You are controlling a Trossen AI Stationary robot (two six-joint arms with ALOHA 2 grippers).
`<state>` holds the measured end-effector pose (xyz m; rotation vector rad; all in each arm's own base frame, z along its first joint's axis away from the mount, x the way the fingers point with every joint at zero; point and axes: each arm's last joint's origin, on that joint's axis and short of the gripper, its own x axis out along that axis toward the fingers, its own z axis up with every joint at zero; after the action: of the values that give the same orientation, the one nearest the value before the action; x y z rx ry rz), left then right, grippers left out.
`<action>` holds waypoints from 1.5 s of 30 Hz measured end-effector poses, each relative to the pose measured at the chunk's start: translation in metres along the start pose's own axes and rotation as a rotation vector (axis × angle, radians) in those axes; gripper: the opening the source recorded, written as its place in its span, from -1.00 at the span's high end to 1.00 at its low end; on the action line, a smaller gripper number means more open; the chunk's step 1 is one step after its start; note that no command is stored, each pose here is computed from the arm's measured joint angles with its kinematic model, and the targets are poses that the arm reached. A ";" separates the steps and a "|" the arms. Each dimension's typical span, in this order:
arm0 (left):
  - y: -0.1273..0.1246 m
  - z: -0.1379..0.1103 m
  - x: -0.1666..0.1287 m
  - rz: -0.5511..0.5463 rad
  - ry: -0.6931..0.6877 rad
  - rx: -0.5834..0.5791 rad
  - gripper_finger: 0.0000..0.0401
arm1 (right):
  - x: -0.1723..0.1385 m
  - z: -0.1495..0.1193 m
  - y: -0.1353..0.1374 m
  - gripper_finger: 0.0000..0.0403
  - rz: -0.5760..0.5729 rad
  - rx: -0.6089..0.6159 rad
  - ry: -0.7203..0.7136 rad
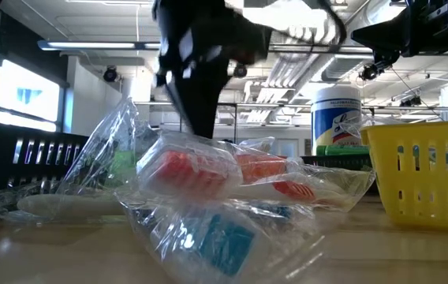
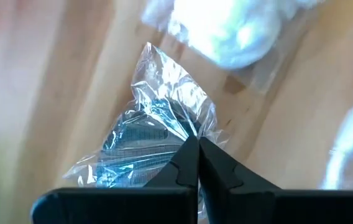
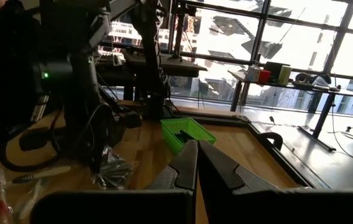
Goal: Pick & Place Travel size toiletries
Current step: Put the black hairbrush into the bottom black bin
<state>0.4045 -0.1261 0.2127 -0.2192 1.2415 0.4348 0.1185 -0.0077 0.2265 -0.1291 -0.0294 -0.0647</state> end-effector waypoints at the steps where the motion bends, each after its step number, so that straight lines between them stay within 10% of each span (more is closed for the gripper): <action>1: 0.000 0.003 -0.007 0.002 -0.002 0.005 1.00 | 0.000 0.000 0.000 0.98 0.000 0.000 0.000; 13: 0.001 0.004 -0.048 0.045 0.036 0.012 1.00 | 0.000 -0.001 0.000 0.98 0.001 0.000 0.007; 28: -0.031 -0.060 -0.074 0.018 0.332 -0.125 1.00 | 0.000 -0.002 0.000 0.98 0.003 0.002 0.018; 45: -0.041 -0.077 -0.077 0.076 0.259 -0.130 1.00 | 0.000 -0.002 0.000 0.98 0.002 0.022 0.016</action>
<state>0.3364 -0.2082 0.2582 -0.3482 1.4806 0.5665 0.1185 -0.0077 0.2250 -0.1063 -0.0143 -0.0634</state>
